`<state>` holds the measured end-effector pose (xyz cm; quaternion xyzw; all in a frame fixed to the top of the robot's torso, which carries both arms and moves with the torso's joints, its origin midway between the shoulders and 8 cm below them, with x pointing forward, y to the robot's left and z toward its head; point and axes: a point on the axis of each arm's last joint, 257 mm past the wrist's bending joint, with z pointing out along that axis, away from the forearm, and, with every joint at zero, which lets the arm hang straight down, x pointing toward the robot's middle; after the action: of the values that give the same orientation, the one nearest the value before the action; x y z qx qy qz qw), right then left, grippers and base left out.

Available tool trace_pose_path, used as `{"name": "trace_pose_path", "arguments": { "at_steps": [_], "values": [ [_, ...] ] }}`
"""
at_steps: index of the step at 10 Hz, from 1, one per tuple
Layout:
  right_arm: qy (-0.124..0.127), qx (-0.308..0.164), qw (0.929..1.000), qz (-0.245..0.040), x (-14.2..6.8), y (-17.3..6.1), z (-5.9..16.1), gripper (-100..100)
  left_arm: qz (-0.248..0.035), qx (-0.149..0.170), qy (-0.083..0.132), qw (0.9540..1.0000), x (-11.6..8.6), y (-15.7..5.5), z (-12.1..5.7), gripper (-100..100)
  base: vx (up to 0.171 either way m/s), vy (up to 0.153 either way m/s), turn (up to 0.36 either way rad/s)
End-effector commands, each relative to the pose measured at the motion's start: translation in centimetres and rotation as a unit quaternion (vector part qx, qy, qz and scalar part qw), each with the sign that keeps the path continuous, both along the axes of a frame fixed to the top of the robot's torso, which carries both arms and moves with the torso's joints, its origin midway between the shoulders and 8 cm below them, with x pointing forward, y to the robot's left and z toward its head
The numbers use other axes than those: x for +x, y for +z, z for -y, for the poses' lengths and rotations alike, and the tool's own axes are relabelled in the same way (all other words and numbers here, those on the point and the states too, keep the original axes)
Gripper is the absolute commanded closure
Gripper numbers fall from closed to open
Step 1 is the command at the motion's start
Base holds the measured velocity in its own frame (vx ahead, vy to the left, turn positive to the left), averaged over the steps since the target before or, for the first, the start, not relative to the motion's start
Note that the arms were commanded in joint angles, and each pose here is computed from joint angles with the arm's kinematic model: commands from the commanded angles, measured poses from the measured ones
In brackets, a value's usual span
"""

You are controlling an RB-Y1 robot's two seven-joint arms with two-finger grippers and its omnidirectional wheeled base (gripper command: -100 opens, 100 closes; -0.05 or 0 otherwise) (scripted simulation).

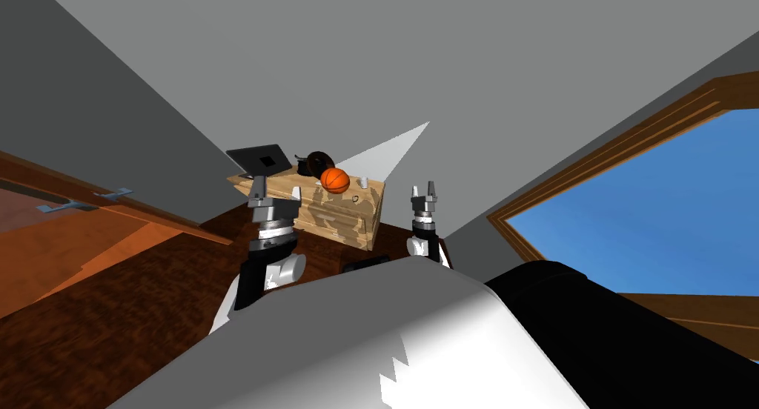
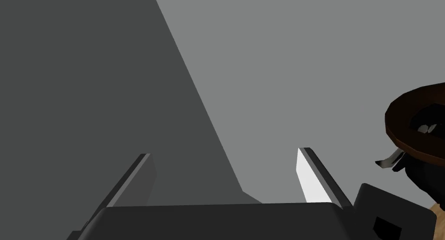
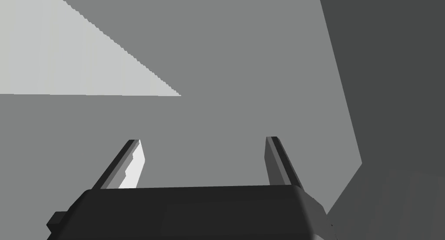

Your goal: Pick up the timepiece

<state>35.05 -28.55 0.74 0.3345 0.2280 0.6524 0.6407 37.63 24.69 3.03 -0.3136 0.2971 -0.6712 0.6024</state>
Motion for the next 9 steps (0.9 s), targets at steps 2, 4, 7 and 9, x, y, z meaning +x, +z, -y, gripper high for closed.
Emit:
{"name": "trace_pose_path", "arguments": {
  "at_steps": [2, 4, 7, 9],
  "values": [
    [0.0, 0.0, 1.0, 0.0, 0.0, 0.0, 0.0, 0, -0.03, 0.005, -0.021, 0.9993, 2.6, -1.8, 0.0, -100, -0.061, 0.084, -0.012],
    [0.0, 0.0, 1.0, 0.0, 0.0, 0.0, 0.0, 0, -0.056, -0.004, -0.031, 0.9979, 4.9, -3.3, -0.5, -100, -0.068, 0.089, -0.015],
    [0.0, 0.0, 1.0, 0.0, 0.0, 0.0, 0.0, 0, -0.085, -0.023, -0.039, 0.9954, 7.5, -4.9, -1.1, -100, -0.056, 0.072, -0.014],
    [0.0, 0.0, 1.0, 0.0, 0.0, 0.0, 0.0, 0, -0.102, -0.036, -0.042, 0.9932, 8.9, -5.9, -1.5, -100, -0.049, 0.057, -0.019]
  ]
}}
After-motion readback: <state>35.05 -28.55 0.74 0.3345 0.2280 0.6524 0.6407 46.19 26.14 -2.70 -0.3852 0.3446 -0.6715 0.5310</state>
